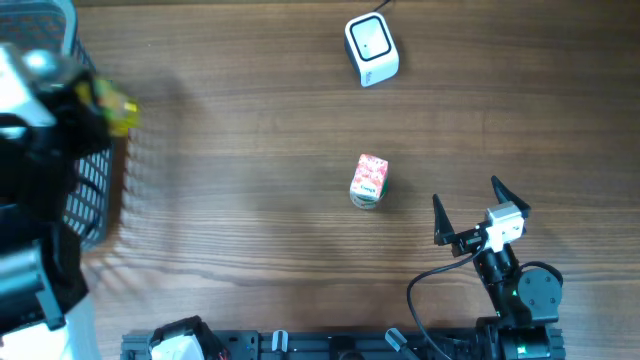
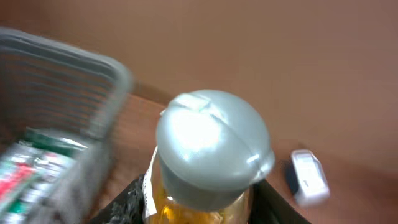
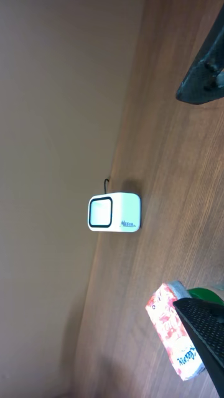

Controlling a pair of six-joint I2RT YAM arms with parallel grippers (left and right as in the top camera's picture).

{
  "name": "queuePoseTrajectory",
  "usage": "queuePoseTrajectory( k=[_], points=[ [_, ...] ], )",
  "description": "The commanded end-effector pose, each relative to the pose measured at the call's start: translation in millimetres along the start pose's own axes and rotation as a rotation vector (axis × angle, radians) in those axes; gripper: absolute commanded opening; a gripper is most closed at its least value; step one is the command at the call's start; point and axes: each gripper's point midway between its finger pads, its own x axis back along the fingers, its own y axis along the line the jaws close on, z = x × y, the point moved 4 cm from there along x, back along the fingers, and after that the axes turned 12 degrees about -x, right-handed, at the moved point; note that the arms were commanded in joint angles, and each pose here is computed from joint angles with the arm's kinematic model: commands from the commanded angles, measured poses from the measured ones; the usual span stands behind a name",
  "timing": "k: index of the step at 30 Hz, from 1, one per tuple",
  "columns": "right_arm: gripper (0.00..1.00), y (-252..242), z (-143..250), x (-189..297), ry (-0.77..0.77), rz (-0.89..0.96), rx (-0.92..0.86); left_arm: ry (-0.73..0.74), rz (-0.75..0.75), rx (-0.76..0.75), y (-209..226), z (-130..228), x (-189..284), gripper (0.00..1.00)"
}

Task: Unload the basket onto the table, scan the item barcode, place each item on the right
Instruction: 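Grasp the yellow Vim bottle by its cap with the left gripper, then carry the Vim bottle beside the snack pack and place it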

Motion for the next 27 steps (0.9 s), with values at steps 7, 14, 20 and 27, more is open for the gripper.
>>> queuePoseTrajectory(
  k=[7,14,20,27],
  points=[
    [1.00,1,0,0,-0.001,-0.007,0.006,0.283,0.224,-0.096,-87,51,-60,0.38],
    [1.00,1,0,0,-0.001,-0.008,0.006,0.364,0.251,-0.181,-147,98,-104,0.36],
    [1.00,1,0,0,-0.001,-0.007,0.006,0.294,0.263,-0.238,-189,141,-124,0.36],
    [1.00,1,0,0,-0.001,-0.008,0.006,0.232,0.296,-0.188,-212,209,-137,0.37]
  ],
)
